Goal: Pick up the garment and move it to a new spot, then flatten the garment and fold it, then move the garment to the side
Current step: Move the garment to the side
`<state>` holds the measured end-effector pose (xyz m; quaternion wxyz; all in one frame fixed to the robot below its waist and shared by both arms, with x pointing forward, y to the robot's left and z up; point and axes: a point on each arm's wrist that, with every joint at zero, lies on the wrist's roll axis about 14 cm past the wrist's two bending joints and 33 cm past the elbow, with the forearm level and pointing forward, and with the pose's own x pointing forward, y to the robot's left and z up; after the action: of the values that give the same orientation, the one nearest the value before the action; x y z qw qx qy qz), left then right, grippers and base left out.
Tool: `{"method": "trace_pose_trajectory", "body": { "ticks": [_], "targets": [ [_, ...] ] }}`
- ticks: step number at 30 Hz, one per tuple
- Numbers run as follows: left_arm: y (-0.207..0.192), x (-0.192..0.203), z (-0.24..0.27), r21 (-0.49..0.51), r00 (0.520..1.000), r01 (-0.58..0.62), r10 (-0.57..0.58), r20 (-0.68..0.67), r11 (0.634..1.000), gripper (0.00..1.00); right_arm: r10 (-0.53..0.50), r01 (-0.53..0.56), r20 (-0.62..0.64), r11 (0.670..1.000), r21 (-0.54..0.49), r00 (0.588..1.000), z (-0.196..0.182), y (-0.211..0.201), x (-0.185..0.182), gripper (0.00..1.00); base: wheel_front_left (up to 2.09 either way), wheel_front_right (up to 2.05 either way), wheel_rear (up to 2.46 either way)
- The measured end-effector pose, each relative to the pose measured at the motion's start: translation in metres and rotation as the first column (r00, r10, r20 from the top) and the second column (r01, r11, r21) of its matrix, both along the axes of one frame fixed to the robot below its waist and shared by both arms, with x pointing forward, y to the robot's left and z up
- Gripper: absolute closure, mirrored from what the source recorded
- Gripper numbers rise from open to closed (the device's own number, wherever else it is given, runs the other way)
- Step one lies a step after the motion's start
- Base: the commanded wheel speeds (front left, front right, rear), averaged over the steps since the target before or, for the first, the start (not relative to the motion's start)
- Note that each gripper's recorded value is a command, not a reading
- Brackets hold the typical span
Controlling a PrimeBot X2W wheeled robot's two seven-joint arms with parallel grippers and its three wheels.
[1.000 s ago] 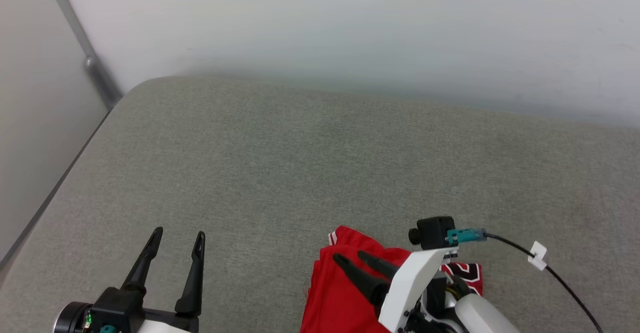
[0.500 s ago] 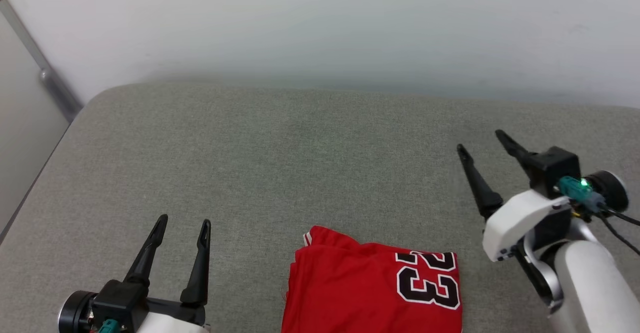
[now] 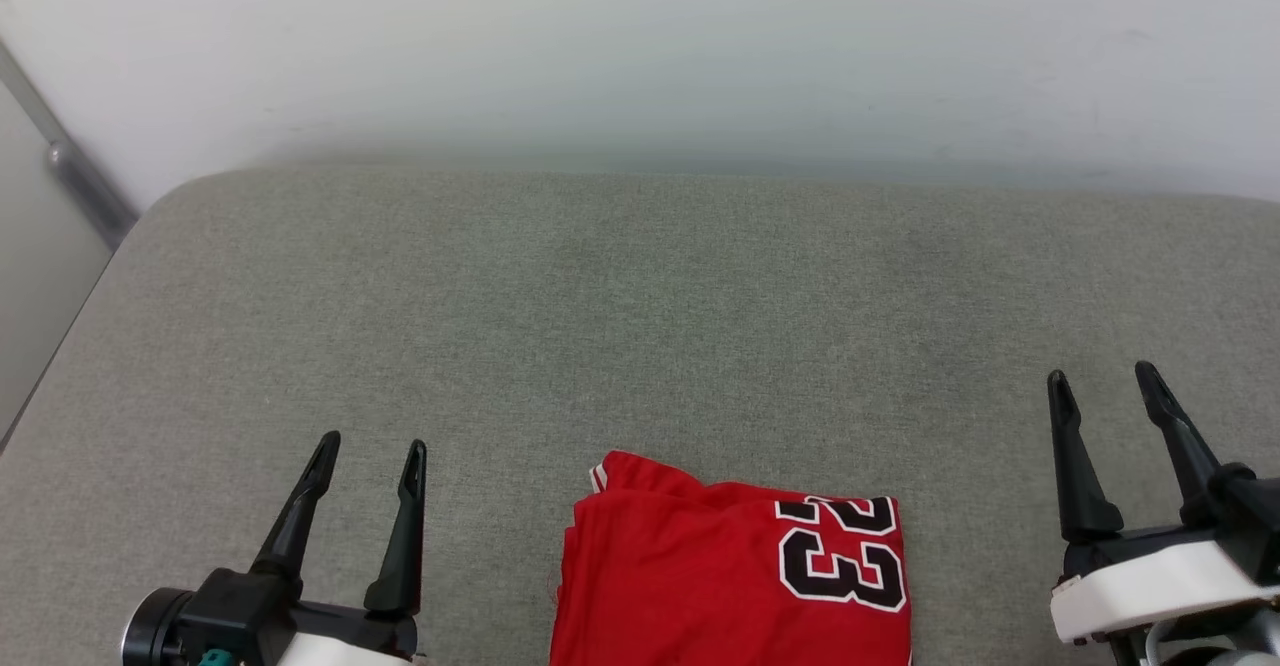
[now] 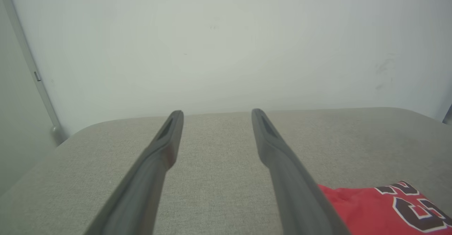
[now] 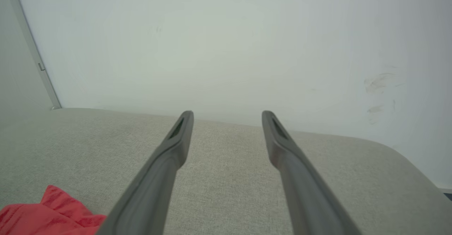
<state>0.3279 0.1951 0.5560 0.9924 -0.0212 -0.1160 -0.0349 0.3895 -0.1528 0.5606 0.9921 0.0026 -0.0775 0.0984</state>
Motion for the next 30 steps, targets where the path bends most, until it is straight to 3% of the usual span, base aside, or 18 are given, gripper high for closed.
{"method": "trace_pose_trajectory", "body": {
  "ticks": [19, 26, 30],
  "targets": [
    [-0.005, -0.002, 0.007, -0.015, 1.000, 0.011, -0.011, 0.023, 1.000, 0.00, -0.012, 0.013, -0.015, 0.998, 0.054, 1.000, -0.013, 0.006, -0.018, 0.00, 0.00, 0.00, 0.00],
    [-0.007, -0.001, 0.001, -0.006, 1.000, 0.014, -0.014, 0.003, 1.000, 0.00, 0.038, -0.027, -0.153, 0.997, 0.071, 0.988, -0.037, 0.018, -0.018, 0.00, 0.00, 0.00, 0.00],
    [-0.005, 0.000, -0.009, -0.009, 1.000, 0.008, -0.009, -0.028, 1.000, 0.00, 0.106, -0.098, -0.342, 0.994, 0.039, 0.934, -0.066, 0.030, -0.022, 0.00, 0.00, 0.00, 0.00]
  ]
}}
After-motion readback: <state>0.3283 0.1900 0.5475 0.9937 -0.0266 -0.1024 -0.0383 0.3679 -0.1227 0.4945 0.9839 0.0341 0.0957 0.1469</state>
